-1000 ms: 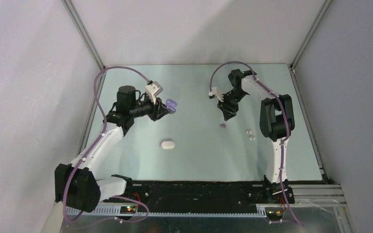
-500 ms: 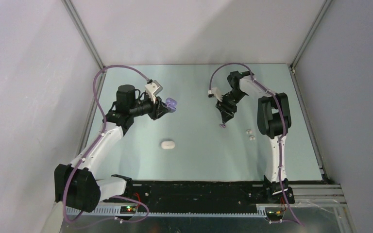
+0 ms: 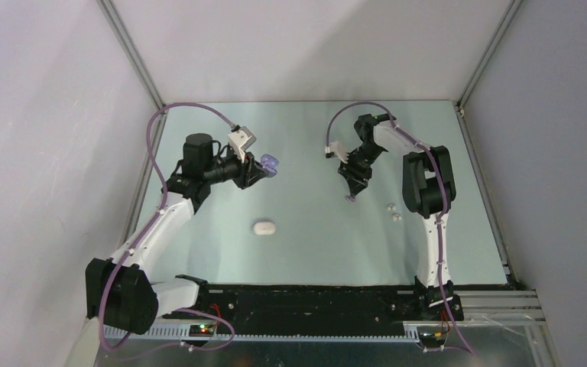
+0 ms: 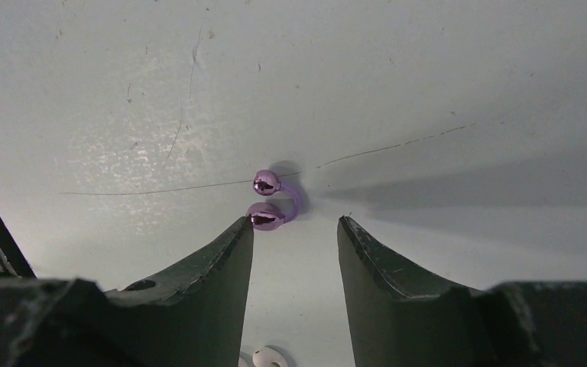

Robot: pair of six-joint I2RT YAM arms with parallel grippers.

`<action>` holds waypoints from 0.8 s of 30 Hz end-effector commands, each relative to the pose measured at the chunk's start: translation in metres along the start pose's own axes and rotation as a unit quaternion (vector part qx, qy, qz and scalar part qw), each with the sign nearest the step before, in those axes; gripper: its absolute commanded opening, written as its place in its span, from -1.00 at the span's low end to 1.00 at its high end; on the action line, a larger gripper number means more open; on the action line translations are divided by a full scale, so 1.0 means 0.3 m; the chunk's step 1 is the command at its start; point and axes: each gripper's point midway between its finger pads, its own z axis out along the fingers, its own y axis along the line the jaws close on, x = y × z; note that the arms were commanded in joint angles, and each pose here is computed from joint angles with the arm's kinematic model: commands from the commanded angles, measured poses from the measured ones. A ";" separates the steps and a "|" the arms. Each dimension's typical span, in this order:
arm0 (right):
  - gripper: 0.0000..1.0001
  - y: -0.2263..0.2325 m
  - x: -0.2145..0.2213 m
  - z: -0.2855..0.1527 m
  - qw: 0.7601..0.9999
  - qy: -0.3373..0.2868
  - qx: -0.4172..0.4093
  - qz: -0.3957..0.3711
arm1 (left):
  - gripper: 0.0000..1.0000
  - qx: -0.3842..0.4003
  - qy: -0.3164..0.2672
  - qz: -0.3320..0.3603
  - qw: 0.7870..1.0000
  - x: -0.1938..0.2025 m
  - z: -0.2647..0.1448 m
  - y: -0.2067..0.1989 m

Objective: Insert the wireless bluetooth earbuds into the charging case
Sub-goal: Adjust the earbud at the center of the board.

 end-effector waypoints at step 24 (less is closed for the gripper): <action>-0.02 0.046 0.041 0.046 0.999 0.030 -0.008 -0.022 | -1.00 -0.003 -0.029 0.030 0.999 -0.075 -0.010 0.009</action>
